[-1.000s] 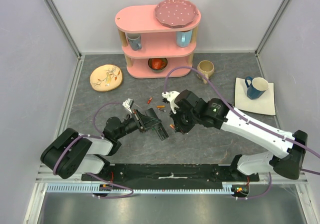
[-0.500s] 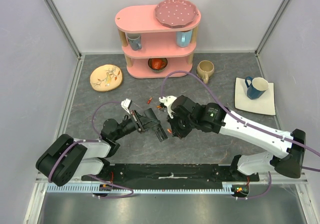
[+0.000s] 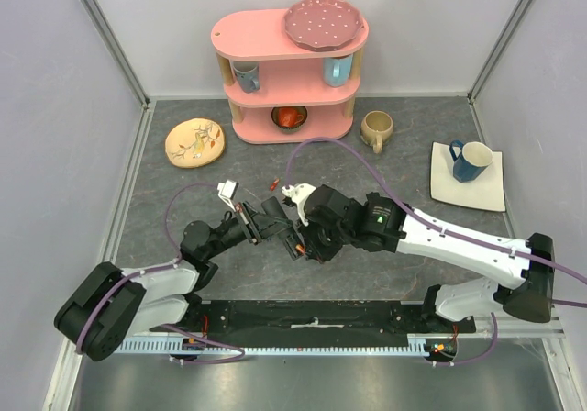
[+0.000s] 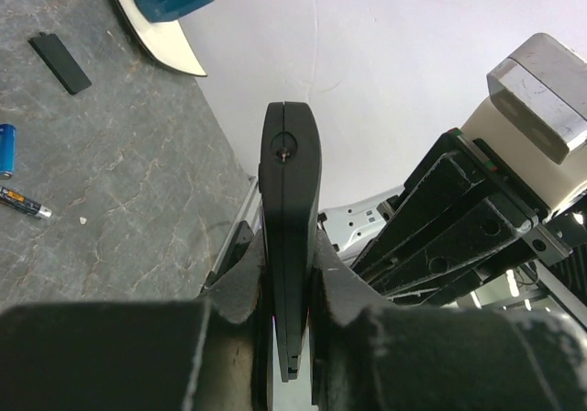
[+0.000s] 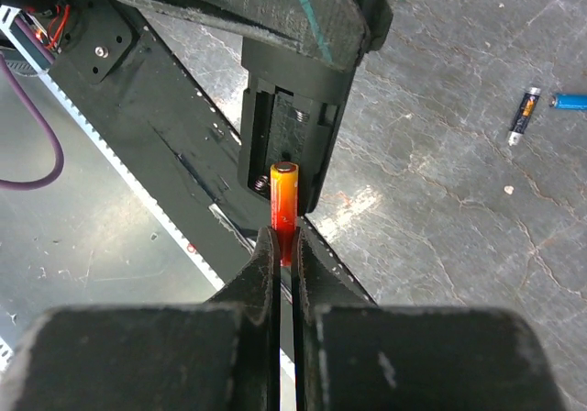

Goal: Load the batteries into the remote control

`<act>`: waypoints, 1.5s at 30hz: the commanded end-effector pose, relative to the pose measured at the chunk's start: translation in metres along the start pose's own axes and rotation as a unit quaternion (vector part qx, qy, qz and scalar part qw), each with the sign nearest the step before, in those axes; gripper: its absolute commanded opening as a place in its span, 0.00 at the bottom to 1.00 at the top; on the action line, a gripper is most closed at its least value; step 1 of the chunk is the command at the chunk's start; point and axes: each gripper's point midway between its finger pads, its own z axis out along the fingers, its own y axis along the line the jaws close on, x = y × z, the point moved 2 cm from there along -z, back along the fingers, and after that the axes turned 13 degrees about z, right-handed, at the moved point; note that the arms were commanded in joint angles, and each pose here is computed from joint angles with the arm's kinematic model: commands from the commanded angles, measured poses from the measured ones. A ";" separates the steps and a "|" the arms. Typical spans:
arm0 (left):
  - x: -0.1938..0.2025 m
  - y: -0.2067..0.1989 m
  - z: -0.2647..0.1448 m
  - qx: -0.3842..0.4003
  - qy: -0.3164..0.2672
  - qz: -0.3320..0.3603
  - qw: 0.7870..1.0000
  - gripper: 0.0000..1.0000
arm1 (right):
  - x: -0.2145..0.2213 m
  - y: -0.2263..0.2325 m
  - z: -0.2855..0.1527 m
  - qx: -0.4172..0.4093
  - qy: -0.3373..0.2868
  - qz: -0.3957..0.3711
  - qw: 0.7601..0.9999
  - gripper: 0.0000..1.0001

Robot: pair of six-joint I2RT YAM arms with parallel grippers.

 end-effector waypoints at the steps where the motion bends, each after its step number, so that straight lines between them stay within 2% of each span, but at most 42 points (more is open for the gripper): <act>1: -0.009 -0.014 0.004 0.021 -0.012 0.054 0.998 0.02 | -0.003 0.000 0.011 0.006 -0.008 0.011 1.000 0.00; 14: -0.004 -0.009 0.000 -0.005 -0.001 0.052 0.999 0.02 | -0.006 -0.003 0.019 0.017 -0.019 0.019 0.999 0.00; 45: 0.000 -0.012 -0.001 0.003 0.003 0.016 1.000 0.02 | -0.005 -0.018 0.041 0.068 -0.020 0.039 0.997 0.00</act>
